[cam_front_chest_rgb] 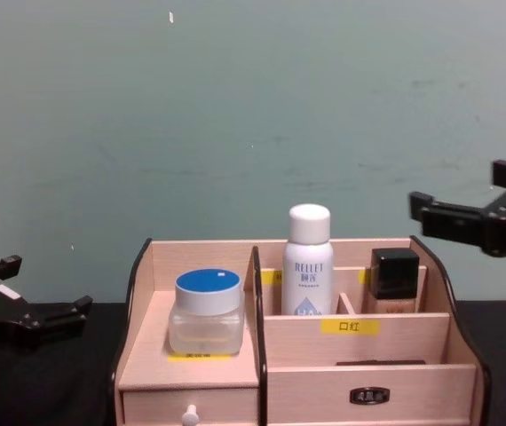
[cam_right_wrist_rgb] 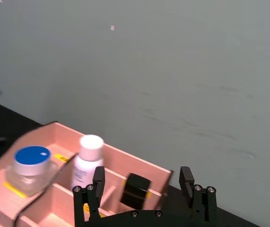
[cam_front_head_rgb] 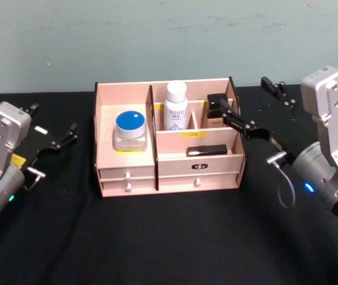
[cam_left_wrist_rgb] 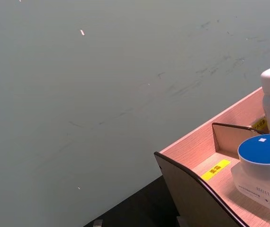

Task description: Pick up the facial cleanser and watermelon frost from the table and place them into the tiered storage box.

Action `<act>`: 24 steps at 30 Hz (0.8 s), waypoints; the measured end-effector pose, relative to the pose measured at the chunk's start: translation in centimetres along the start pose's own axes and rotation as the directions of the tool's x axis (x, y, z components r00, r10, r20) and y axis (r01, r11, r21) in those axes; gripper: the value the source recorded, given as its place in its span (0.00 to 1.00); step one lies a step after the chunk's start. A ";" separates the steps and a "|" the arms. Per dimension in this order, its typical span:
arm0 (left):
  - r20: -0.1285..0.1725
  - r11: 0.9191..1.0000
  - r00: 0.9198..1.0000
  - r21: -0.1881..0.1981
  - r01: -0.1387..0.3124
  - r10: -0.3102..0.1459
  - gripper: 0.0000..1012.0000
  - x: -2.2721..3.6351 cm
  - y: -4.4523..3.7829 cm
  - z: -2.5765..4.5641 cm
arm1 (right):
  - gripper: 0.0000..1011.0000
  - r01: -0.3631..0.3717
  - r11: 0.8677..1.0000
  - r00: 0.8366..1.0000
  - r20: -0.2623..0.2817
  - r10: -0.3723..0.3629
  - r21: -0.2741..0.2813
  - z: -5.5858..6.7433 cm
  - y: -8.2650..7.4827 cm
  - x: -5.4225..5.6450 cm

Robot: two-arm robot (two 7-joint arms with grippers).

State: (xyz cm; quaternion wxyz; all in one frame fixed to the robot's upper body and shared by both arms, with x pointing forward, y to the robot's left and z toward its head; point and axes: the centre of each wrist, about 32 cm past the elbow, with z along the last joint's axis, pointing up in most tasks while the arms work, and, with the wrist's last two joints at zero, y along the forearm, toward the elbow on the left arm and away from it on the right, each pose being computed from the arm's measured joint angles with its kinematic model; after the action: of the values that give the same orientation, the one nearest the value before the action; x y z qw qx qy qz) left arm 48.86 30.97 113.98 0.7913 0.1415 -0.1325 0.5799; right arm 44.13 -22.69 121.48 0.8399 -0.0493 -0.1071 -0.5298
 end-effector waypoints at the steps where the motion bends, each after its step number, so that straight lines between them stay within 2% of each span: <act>1: 0.000 1.000 1.000 0.000 0.000 0.000 1.00 0.00 0.00 0.00 | 0.99 0.017 1.000 1.000 0.003 -0.017 -0.002 -0.2 -0.1 0.2; 13: 0.000 1.000 1.000 0.000 0.000 0.000 1.00 0.00 0.00 0.00 | 0.99 0.154 0.987 0.988 0.019 -0.154 -0.038 -2.1 -1.2 2.1; 24: 0.000 1.000 1.000 0.000 0.000 0.000 1.00 0.00 0.00 0.00 | 0.99 0.202 0.974 0.979 -0.007 -0.204 -0.104 -4.0 -1.0 2.8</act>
State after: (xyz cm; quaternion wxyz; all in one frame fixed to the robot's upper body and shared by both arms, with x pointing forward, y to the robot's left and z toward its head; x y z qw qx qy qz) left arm 48.86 30.96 113.98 0.7913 0.1415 -0.1324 0.5799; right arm 44.93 -26.32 118.20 0.7786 -0.0765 -0.0769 -0.6180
